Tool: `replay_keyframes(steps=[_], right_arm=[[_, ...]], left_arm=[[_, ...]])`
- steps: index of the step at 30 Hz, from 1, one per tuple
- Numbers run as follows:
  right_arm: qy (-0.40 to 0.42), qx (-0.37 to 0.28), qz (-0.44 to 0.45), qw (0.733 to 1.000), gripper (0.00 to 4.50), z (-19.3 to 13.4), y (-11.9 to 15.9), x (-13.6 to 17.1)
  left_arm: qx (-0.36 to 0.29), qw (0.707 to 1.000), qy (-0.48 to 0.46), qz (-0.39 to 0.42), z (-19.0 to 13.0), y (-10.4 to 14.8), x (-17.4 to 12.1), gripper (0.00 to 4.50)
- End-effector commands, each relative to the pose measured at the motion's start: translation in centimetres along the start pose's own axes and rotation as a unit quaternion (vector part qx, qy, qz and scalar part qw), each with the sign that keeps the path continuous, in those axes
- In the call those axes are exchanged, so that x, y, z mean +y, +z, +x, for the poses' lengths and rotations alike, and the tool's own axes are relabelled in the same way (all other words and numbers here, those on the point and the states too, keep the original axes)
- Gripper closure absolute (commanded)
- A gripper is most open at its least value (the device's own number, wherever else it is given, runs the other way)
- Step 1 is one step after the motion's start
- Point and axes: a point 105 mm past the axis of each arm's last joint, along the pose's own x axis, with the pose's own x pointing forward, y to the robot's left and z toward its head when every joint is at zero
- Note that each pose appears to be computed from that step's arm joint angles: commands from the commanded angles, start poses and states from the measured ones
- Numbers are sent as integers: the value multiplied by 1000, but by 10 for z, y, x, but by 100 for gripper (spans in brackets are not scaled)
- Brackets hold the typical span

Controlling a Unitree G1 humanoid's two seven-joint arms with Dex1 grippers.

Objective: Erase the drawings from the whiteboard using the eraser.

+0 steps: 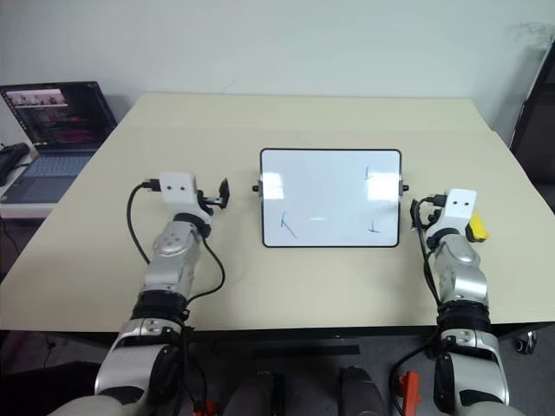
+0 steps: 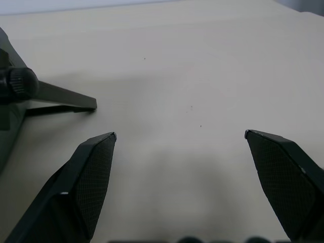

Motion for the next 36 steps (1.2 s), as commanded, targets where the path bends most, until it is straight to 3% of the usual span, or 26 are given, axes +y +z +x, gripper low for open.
replay_keyframes(steps=[1, 9, 25, 29, 36], right_arm=[[7, -23, -5, 1000, 3, 6, 15, 4], [20, -29, -1, 999, 3, 10, 18, 15], [-5, -20, -22, 1000, 3, -1, 16, -13], [3, -21, -31, 999, 3, -7, 30, -24], [-5, 32, -62, 998, 3, -10, 61, -68]], left_arm=[[-37, 999, -1, 2, 2, 19, -2, 0], [-30, 1000, 8, 5, -6, 13, 9, 0], [-1, 1000, -10, -3, -12, -4, -7, 0], [-7, 1000, -30, -2, -14, 5, -2, 0], [-29, 980, -197, -29, -37, 42, 6, 0]])
